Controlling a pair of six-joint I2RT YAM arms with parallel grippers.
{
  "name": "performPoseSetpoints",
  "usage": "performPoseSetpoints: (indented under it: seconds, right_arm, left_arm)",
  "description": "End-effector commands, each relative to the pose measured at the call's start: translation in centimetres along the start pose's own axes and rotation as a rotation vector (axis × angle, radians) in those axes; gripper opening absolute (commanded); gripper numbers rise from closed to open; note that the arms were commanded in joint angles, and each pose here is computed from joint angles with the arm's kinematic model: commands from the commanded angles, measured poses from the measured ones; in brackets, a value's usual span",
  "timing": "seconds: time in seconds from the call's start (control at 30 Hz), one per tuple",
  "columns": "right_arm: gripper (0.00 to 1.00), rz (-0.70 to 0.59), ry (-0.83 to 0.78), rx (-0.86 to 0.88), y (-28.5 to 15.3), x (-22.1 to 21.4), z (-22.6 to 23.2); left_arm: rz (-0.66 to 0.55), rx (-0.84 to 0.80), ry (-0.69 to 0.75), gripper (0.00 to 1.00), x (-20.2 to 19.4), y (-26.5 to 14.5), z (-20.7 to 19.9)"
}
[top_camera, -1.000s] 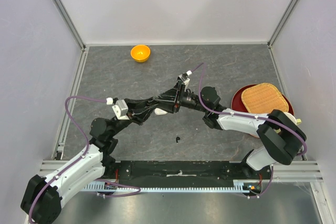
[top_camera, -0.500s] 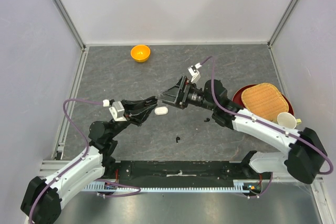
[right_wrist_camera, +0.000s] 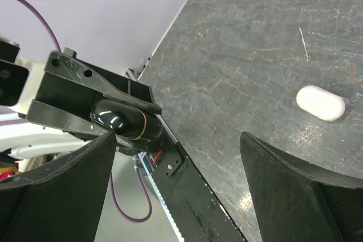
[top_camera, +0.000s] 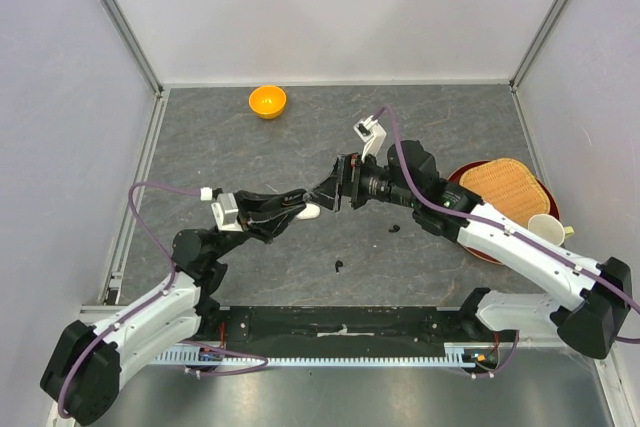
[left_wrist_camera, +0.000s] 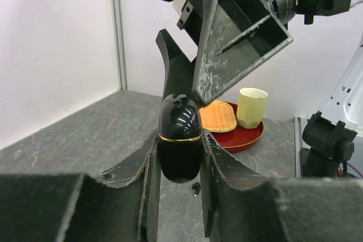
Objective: Insert the wireless bluetooth earbuds into the charging case
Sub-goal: Pick up the charging case at the center of the board, then open the charging case.
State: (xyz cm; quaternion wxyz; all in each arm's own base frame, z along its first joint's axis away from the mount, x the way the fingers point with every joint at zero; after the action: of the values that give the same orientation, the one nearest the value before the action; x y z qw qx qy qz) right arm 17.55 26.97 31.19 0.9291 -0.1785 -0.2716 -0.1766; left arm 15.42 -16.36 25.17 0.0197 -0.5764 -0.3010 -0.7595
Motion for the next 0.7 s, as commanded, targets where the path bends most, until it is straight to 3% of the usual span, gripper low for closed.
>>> performPoseSetpoints:
  seconds: [0.0,0.67]
  right_arm:
    - [0.96,0.008,-0.079,0.014,-0.11,0.43,1.25]
    - [0.97,-0.05,0.007,0.068,0.48,0.58,1.62]
  left_arm:
    - [-0.105,-0.053,0.025,0.02,2.49,1.09,-0.1]
    - [-0.071,-0.149,-0.002,0.02,2.4,1.11,-0.94]
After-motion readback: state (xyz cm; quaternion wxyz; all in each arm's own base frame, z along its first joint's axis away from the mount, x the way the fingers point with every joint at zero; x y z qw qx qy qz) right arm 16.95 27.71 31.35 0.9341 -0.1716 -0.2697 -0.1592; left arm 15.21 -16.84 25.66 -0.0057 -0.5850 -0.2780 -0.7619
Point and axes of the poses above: each gripper's point midway between its finger pads, its own y axis out along the fingers, its own z axis along the line the jaws close on, x = y × z, the point moved 8 cm from there along -y, back along the fingers, and after that the axes turned 10 degrees about y, right-handed, at the moved point
